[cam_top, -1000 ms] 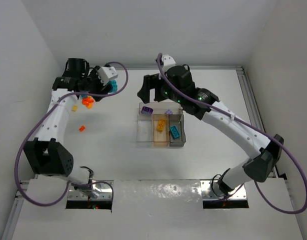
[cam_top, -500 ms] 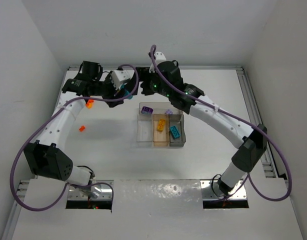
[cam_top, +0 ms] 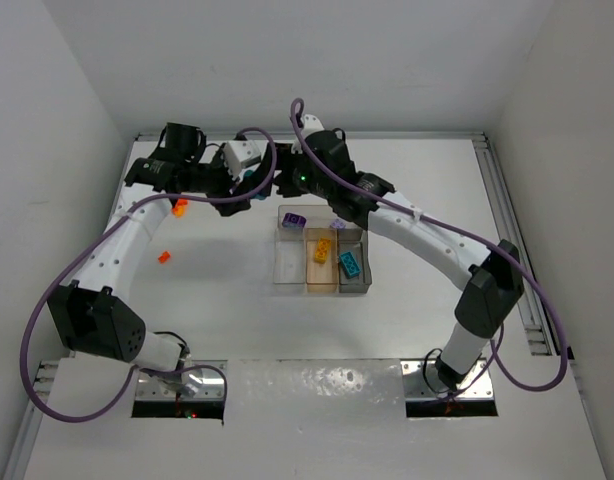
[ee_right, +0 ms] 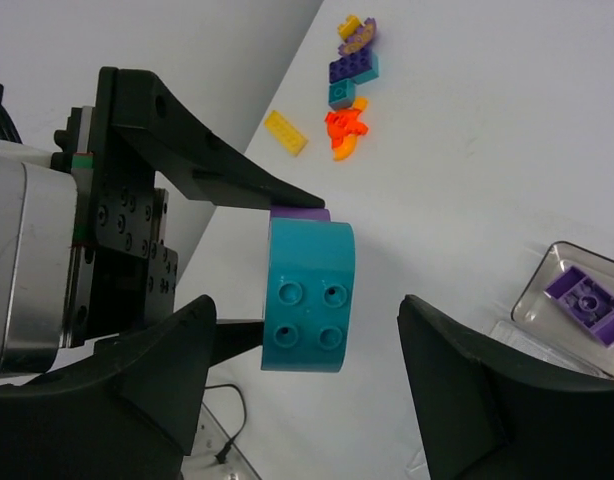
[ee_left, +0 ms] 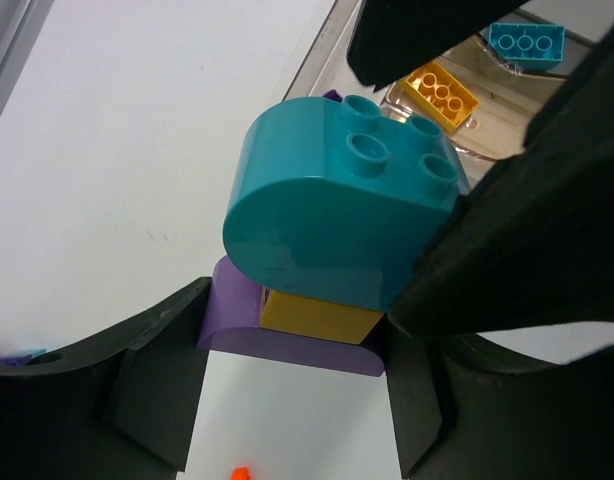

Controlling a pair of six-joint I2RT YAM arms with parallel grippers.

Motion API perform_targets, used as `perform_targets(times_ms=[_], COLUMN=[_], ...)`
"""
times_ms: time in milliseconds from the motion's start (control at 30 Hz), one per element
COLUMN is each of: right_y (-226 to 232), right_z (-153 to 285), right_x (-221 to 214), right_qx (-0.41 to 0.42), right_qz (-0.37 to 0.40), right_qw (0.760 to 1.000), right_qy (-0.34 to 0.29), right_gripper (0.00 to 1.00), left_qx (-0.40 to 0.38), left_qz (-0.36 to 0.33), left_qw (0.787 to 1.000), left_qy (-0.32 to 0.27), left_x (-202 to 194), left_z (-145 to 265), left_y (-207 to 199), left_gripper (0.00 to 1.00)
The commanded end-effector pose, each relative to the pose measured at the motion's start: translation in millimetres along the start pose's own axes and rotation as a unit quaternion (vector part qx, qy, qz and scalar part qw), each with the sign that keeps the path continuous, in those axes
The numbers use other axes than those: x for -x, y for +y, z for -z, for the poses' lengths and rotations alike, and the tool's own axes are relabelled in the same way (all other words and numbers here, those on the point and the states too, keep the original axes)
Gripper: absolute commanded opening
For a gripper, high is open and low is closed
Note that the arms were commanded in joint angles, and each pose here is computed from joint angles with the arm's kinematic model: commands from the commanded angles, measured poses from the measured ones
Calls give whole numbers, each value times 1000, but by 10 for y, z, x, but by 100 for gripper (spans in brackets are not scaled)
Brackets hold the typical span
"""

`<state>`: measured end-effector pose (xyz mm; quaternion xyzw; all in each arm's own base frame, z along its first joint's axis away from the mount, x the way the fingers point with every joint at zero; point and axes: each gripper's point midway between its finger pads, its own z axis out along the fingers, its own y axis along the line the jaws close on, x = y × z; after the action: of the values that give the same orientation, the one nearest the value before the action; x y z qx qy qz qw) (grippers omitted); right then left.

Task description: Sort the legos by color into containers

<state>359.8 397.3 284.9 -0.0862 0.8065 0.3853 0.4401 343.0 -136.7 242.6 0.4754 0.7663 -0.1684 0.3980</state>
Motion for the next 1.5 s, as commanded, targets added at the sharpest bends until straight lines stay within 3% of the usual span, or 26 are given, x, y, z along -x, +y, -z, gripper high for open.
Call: perform_targets(times_ms=[0, 67, 167, 300, 400, 600, 967, 1133, 1333, 1433, 1467], right_y=[183, 179, 185, 209, 184, -182, -602, -767, -1024, -1113, -1127], right_z=[-82, -105, -123, -113, -45, 243, 556, 740, 1068, 1212, 1247], right_x=[87, 49, 19, 26, 65, 167, 183, 108, 34, -26, -37], right_qx=[40, 42, 50, 55, 48, -3, -57, -77, -130, -145, -148], right_qz=[-22, -30, -36, -38, -34, -37, -32, -38, -8, 6, 12], right_qw=[999, 999, 998, 998, 998, 998, 996, 994, 990, 988, 988], right_qy=[-19, -14, -15, -16, -23, -42, -57, -61, -59, -46, -44], right_gripper=[71, 66, 49, 14, 0, 0, 0, 0, 0, 0, 0], left_qx=[-6, -4, -6, 2, 8, 44, 31, 19, -70, -193, -233], left_qz=[-13, -8, -4, 2, 10, 11, 54, 74, 160, 152, 121], left_qw=[999, 999, 999, 999, 999, 997, 994, 994, 984, 969, 965], left_qy=[-37, -45, -51, -49, -31, 63, 94, 79, 30, 6, -19], left_x=[218, 263, 296, 293, 174, -444, -719, -638, -311, -242, -195], left_z=[53, 55, 59, 62, 24, -102, -246, -245, -296, -290, -279], left_y=[-67, -58, -62, -40, -29, 34, -53, -110, -439, -832, -933], left_gripper=[0, 0, 0, 0, 0, 0, 0, 0, 0, 0, 0])
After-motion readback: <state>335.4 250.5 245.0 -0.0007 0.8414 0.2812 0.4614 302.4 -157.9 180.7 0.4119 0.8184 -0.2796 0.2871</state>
